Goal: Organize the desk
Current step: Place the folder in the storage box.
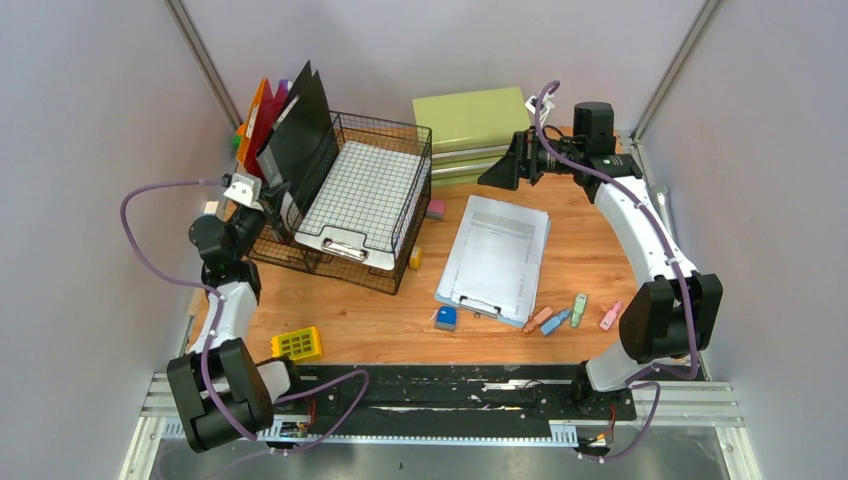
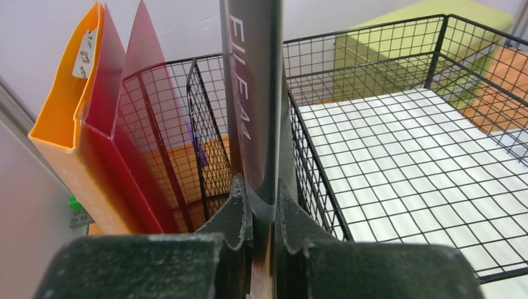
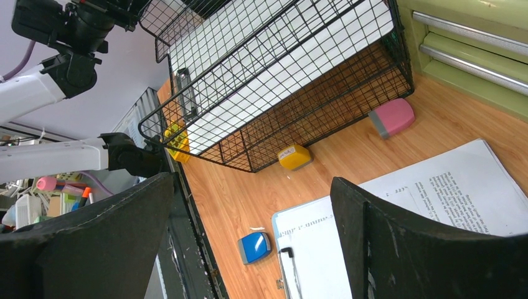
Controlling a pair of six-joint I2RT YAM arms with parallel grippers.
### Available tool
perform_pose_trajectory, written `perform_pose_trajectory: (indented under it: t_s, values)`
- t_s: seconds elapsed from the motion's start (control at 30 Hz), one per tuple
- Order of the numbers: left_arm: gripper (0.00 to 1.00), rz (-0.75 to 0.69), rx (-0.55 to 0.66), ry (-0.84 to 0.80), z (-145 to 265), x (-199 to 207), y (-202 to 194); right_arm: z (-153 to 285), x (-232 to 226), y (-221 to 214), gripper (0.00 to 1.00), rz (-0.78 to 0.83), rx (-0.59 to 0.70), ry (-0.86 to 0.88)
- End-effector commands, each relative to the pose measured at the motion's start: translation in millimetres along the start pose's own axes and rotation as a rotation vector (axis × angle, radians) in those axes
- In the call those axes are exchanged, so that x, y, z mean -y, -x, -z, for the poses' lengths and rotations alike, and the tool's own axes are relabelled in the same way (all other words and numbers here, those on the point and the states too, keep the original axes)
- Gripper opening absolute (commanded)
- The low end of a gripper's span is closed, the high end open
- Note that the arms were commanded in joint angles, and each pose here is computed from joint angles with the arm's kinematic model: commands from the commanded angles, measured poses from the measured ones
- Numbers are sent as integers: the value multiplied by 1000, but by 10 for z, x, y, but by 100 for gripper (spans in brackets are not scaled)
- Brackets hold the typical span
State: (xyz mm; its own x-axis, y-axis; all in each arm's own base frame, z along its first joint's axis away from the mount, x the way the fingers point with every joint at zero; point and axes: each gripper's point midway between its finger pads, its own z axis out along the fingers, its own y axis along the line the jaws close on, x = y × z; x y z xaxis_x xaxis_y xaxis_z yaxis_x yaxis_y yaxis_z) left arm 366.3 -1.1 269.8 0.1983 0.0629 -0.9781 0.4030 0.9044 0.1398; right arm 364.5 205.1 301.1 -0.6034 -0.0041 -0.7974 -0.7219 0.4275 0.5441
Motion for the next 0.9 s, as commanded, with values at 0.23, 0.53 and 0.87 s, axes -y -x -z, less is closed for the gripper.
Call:
perform_pose_trajectory:
  t_s: [0.23,0.53,0.87]
  values:
    - [0,53,24,27,-68,-97,-57,-44,-10,38,100,46,4,12]
    - [28,-23,-132,101,39,-237,-225,-44,9,22,100,48,2,7]
    - [85,-4,-207,90,37,-253,156,-67,-3,13,100,48,-4,11]
